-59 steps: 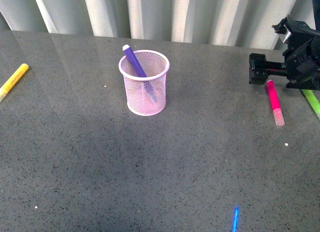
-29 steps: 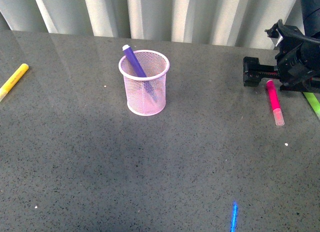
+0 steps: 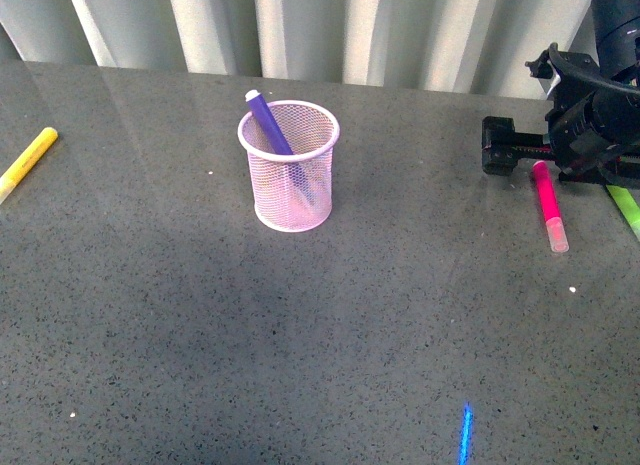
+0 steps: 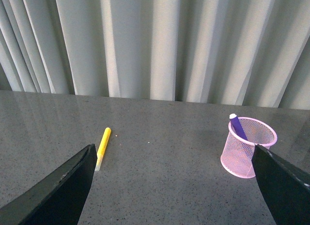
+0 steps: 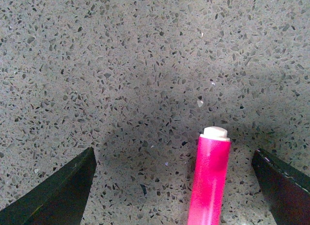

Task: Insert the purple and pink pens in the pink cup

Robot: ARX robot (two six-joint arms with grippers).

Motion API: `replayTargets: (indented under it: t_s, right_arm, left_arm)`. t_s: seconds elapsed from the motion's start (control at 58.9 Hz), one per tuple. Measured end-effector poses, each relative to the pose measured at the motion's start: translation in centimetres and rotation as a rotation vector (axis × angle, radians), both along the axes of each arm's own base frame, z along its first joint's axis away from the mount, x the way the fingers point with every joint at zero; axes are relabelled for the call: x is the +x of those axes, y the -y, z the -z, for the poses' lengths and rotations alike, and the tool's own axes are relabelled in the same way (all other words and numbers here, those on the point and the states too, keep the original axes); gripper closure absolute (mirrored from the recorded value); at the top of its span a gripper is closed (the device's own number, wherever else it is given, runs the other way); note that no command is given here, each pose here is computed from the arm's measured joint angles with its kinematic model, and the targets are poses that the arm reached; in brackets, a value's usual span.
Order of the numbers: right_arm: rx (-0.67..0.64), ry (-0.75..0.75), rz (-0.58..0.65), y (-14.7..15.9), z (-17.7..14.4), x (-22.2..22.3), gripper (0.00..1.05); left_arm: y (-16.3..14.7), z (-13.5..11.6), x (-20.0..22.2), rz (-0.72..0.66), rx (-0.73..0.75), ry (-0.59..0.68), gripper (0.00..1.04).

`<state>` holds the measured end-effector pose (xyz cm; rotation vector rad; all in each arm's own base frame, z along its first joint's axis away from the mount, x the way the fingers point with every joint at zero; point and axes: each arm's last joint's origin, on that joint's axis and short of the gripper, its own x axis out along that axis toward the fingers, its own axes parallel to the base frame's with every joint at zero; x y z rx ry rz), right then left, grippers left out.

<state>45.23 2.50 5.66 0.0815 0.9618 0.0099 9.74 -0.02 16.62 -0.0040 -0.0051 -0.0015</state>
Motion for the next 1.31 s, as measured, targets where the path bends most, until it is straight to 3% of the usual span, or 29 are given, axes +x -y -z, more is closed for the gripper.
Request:
replayTargets:
  t_s: [0.051,0.39,0.577,1.103,1.307]
  right_arm:
    - [-0.005,0.001,0.003,0.0,0.1,0.2,0.1]
    - [-0.014,0.007,0.008,-0.1,0.4,1.1,0.67]
    - [-0.008,0.01,0.004,-0.7,0.4,1.0,0.91]
    - [0.007,0.024,-0.012,-2.3,0.0,0.2,0.93]
    - [-0.065,0.125,-0.012,-2.1,-0.8,-0.9,0.93]
  left_arm:
    - [0.0,0.0,0.0,0.0,0.0,0.0,0.07]
    - [0.0,0.0,0.0,0.0,0.0,0.0,0.07]
    - [0.0,0.0,0.0,0.0,0.0,0.0,0.07]
    - [0.0,0.0,0.0,0.0,0.0,0.0,0.07]
    - [0.0,0.0,0.0,0.0,0.0,0.0,0.07]
